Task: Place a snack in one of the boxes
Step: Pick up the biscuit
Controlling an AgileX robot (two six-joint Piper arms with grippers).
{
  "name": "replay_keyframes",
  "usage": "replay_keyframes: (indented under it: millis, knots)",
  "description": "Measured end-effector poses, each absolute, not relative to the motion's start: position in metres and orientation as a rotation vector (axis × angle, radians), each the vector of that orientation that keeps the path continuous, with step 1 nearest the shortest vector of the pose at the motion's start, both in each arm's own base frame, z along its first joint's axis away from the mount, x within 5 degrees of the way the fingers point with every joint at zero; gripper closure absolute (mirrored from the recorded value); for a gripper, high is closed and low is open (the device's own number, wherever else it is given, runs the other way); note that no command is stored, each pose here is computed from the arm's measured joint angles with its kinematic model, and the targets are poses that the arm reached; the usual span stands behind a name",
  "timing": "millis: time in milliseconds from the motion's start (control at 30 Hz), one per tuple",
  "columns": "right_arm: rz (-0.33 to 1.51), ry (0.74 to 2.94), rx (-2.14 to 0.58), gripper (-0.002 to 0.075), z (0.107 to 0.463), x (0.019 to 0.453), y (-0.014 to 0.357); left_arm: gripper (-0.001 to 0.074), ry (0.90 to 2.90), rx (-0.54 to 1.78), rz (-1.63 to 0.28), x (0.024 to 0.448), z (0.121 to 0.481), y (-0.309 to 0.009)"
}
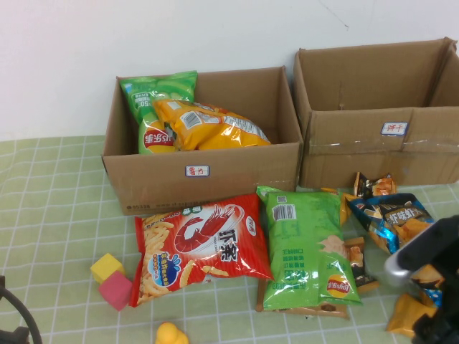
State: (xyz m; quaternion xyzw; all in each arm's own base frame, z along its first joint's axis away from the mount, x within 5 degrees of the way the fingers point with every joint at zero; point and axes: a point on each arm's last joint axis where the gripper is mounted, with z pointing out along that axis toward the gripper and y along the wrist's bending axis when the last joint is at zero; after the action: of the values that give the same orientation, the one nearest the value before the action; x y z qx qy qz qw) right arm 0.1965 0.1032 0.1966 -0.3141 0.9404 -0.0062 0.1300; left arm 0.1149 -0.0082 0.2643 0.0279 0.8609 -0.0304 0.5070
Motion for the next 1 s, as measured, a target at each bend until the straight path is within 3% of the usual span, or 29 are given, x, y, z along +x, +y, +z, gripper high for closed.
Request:
replay_keyframes:
  millis: [267, 567, 1000]
  knots:
    - [-0.185, 2.737, -1.137, 0.0169, 0.154, 0.229, 0.113, 0.0737, 2.076, 0.066, -0.075, 0.115, 0.264, -0.008]
    - [-0.204, 2.818, -1.145, 0.0169, 0.124, 0.252, 0.126, 0.0737, 2.077, 0.066, -0.076, 0.115, 0.264, -0.008]
    - [-0.176, 2.846, -1.037, 0.017, 0.136, 0.251, 0.126, 0.0737, 2.078, 0.055, -0.092, 0.115, 0.264, -0.009]
